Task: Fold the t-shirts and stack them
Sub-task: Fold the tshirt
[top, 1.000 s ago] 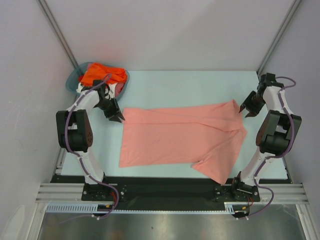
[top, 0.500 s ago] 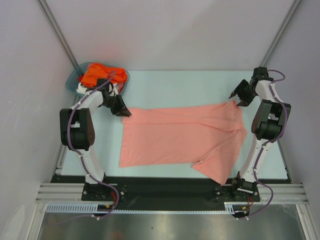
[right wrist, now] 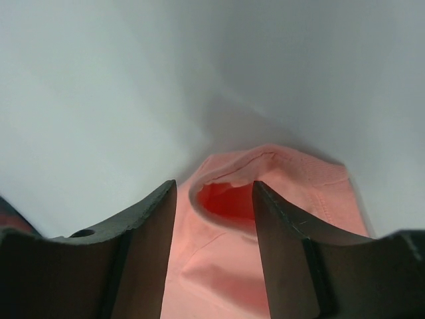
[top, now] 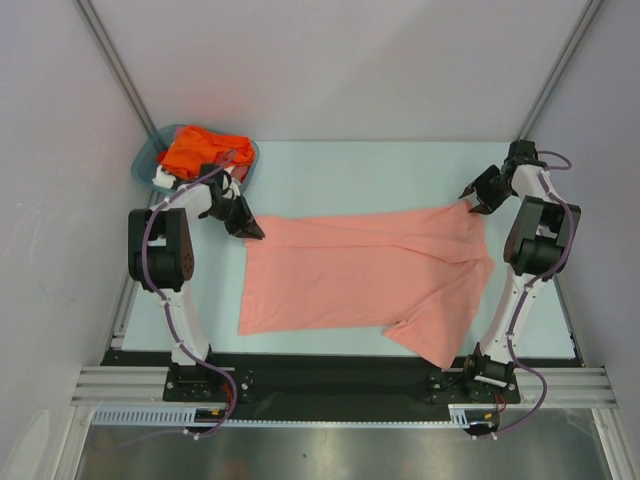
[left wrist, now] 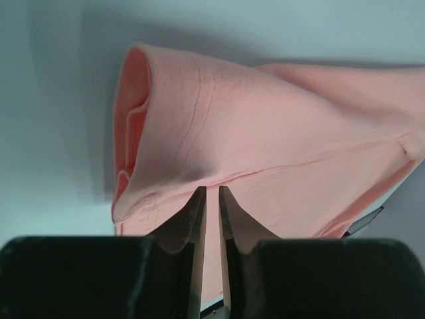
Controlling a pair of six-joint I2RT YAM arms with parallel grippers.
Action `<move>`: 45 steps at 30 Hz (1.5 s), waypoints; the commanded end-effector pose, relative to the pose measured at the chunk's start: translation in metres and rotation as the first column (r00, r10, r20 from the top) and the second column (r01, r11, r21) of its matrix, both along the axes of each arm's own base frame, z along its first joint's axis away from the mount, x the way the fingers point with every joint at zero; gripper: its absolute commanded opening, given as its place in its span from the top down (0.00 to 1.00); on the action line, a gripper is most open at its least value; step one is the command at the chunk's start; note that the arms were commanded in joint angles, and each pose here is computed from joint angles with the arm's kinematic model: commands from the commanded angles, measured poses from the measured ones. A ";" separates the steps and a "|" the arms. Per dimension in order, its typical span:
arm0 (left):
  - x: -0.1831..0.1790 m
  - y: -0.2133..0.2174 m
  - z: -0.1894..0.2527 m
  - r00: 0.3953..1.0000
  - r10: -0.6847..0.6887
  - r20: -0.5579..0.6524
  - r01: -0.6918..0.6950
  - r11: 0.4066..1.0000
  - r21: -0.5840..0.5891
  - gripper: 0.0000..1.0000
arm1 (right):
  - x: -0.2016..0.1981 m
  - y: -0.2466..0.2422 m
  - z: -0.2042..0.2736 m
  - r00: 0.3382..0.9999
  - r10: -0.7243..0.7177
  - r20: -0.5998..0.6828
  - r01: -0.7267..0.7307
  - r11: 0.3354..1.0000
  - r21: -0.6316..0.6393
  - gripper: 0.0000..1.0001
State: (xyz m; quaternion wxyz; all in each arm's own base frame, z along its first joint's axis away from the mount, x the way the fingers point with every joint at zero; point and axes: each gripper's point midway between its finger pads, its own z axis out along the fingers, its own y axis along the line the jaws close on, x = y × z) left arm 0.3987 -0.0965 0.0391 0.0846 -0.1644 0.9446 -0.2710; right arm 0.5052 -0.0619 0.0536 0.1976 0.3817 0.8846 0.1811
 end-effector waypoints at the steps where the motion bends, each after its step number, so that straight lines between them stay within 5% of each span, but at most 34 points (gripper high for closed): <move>1: 0.006 -0.001 0.000 1.000 -0.001 0.021 0.001 1.000 -0.003 0.83 | 0.013 -0.009 0.002 0.998 -0.039 0.040 0.038 0.999 0.020 0.45; 9: -0.002 0.005 -0.021 0.999 0.011 -0.033 -0.010 0.999 0.033 0.85 | 0.017 -0.016 -0.016 0.995 -0.096 0.027 0.094 0.992 0.088 0.53; 12: -0.004 0.009 -0.029 0.998 0.022 -0.056 -0.019 0.998 0.063 0.87 | 0.020 -0.022 -0.019 0.993 -0.114 0.035 0.110 0.990 0.090 0.78; 13: -0.006 0.010 -0.034 0.997 0.025 -0.075 -0.020 0.997 0.069 0.87 | 0.021 -0.028 -0.021 0.992 -0.122 0.039 0.119 0.989 0.087 0.97; 21: -0.015 0.015 -0.048 0.991 0.032 -0.132 -0.018 0.994 0.108 0.89 | 0.040 -0.052 -0.024 0.983 0.039 0.179 -0.033 0.999 -0.035 1.00; 28: -0.021 0.002 -0.025 0.995 -0.024 -0.095 0.032 0.996 0.080 0.87 | 0.046 -0.037 -0.015 0.979 0.071 0.191 -0.080 0.996 0.040 0.67; 34: -0.022 -0.005 0.031 0.999 -0.047 0.022 0.046 0.997 0.069 0.75 | 0.020 -0.040 0.032 0.993 0.078 0.091 -0.076 0.997 -0.031 0.40; 37: -0.024 -0.003 0.042 0.998 -0.047 0.047 0.043 0.995 0.091 0.70 | 0.002 -0.044 0.053 0.994 0.088 0.062 -0.082 0.992 -0.091 0.33; 45: -0.023 0.020 0.016 1.000 -0.028 -0.008 0.029 0.974 0.225 0.65 | -0.051 -0.023 0.066 0.992 0.126 0.009 -0.124 0.987 -0.103 0.33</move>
